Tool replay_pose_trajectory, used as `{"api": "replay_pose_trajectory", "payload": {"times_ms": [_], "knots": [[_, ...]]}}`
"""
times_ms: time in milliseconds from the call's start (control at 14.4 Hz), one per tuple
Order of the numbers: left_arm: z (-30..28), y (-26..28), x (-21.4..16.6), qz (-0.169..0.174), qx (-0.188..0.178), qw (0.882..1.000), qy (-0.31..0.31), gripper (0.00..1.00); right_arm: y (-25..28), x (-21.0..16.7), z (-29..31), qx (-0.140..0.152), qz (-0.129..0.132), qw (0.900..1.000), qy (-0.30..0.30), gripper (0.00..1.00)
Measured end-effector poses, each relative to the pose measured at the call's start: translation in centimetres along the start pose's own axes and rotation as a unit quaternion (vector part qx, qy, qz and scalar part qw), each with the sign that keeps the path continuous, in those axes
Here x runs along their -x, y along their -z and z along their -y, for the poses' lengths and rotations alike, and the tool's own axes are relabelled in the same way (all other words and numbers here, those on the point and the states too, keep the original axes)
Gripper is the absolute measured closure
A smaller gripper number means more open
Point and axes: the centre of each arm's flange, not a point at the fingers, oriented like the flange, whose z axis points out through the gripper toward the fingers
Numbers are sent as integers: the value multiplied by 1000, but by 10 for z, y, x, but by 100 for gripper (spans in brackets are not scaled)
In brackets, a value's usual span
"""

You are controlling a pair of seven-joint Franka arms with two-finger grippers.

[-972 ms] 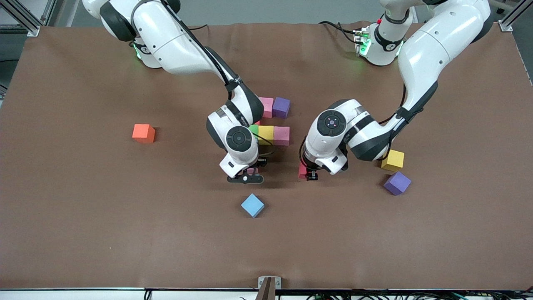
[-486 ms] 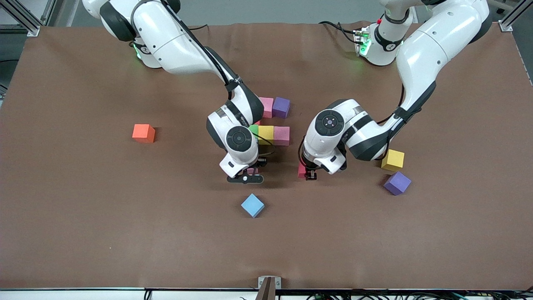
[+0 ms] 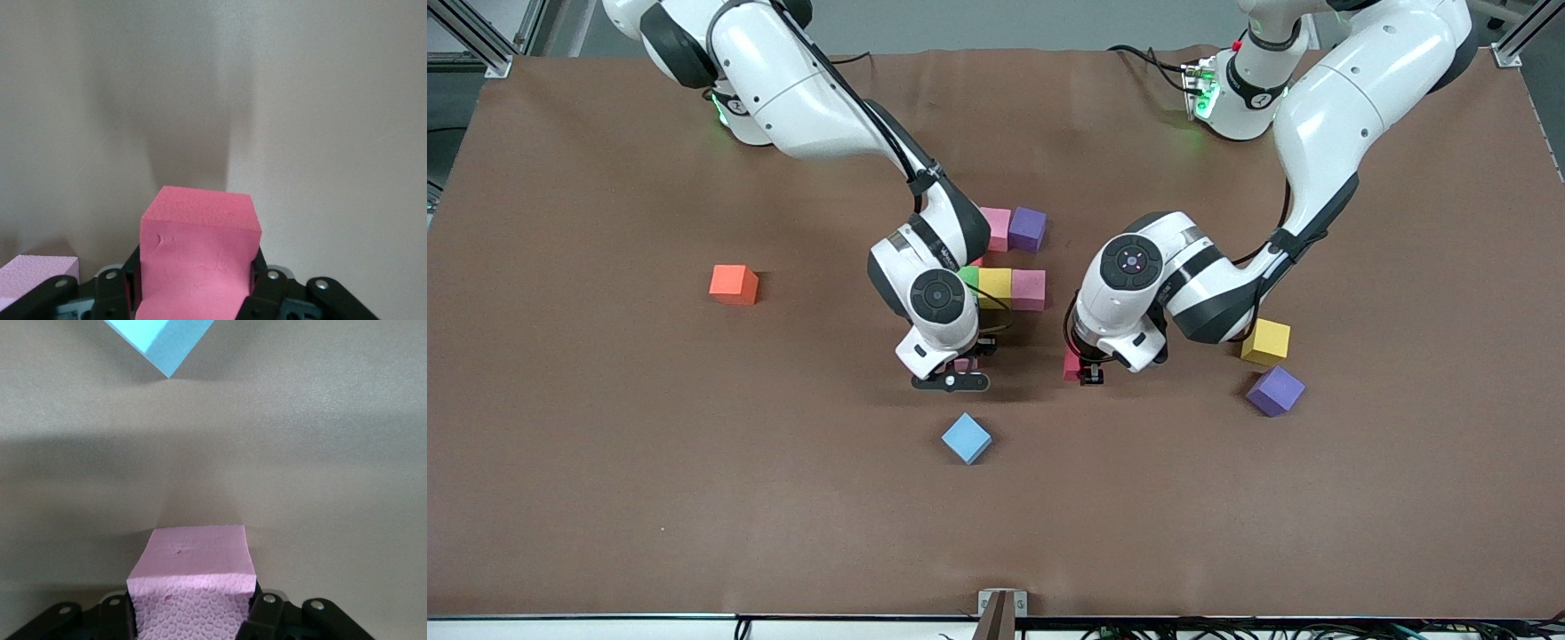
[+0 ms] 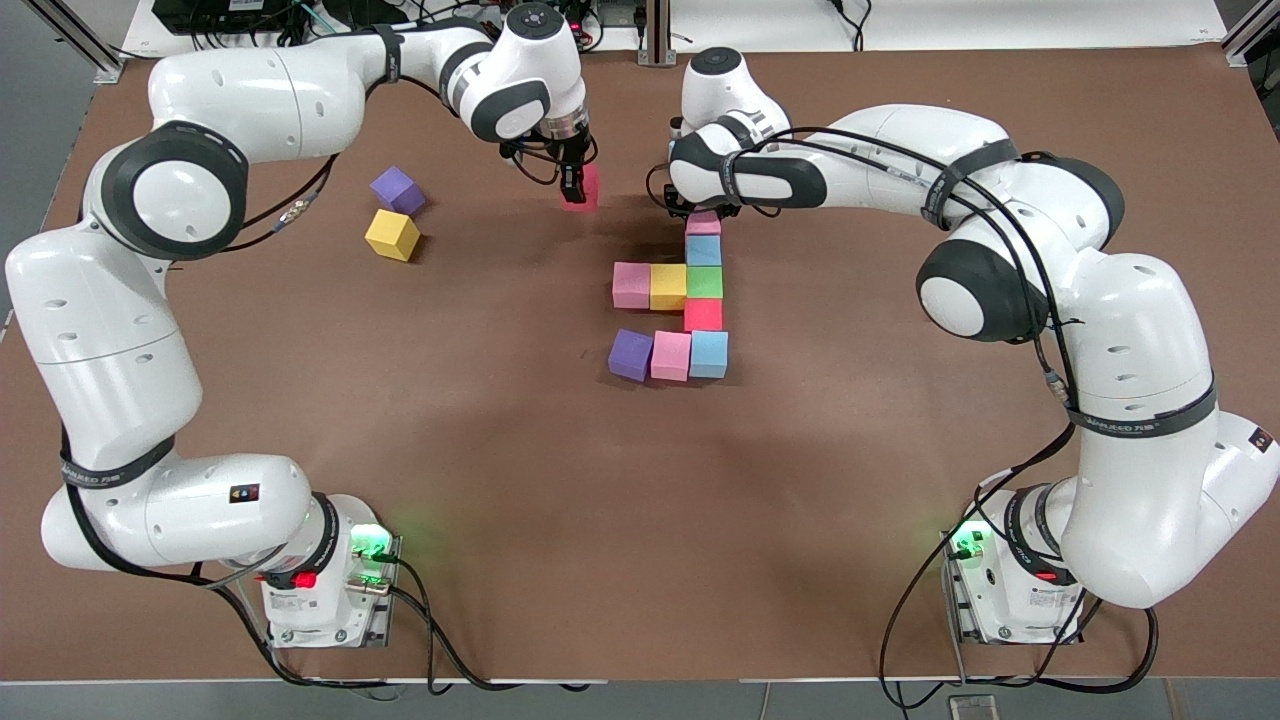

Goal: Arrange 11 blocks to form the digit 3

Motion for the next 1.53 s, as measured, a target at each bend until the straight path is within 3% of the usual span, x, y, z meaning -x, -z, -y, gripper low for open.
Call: {"api": "replay_pose_trajectory", "payload": {"times_ms": [1528], "knots": [[-1, 3, 3, 2, 3, 1000, 0, 41, 0, 3, 1, 9, 3, 1000, -11, 46]]}}
